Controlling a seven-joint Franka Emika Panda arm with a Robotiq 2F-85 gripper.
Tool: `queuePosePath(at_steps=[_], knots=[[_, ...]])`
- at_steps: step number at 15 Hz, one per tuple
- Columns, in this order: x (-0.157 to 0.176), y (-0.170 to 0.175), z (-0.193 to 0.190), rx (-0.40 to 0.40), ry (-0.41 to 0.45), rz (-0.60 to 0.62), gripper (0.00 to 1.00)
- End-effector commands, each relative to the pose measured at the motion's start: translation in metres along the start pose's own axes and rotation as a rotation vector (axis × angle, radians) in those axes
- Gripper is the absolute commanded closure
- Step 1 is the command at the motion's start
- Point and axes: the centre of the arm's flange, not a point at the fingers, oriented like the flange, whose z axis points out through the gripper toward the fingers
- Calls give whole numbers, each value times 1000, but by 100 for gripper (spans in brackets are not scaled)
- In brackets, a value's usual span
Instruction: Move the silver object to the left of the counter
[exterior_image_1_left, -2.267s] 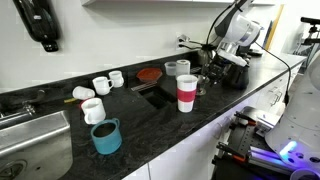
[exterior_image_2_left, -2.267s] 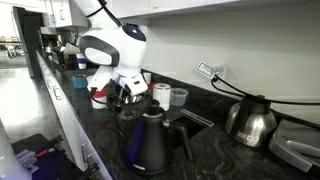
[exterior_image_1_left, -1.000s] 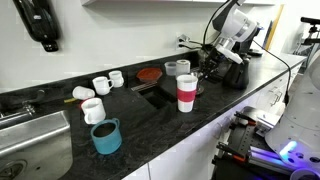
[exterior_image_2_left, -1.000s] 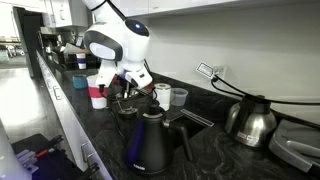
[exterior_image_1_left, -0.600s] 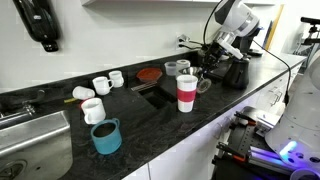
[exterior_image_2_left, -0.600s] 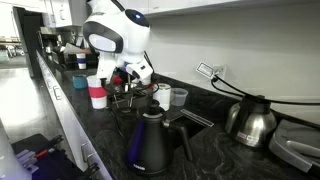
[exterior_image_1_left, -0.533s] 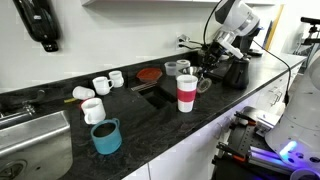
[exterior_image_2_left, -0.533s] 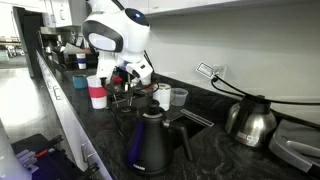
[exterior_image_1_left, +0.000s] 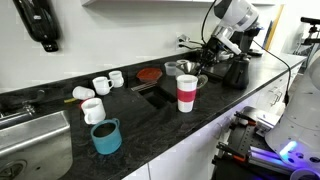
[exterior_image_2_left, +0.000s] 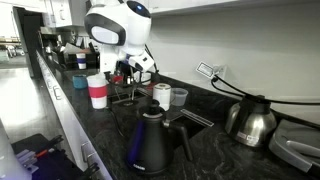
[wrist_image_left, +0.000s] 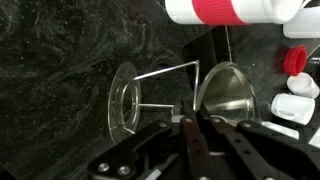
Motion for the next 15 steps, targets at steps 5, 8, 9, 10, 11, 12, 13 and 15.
queuePosePath(at_steps=[5, 8, 9, 10, 11, 12, 13, 15], knots=[[6, -90, -39, -37, 26, -249, 98], [4, -116, -46, -35, 38, -316, 98], [2, -124, -47, -28, 34, -335, 98], [-1, -133, -48, -22, 31, -364, 98], [-5, -142, -49, -20, 27, -391, 98], [-10, -154, -49, -14, 23, -429, 98], [-16, -166, -50, -7, 20, -463, 98], [-32, -192, -52, 13, 11, -537, 98]])
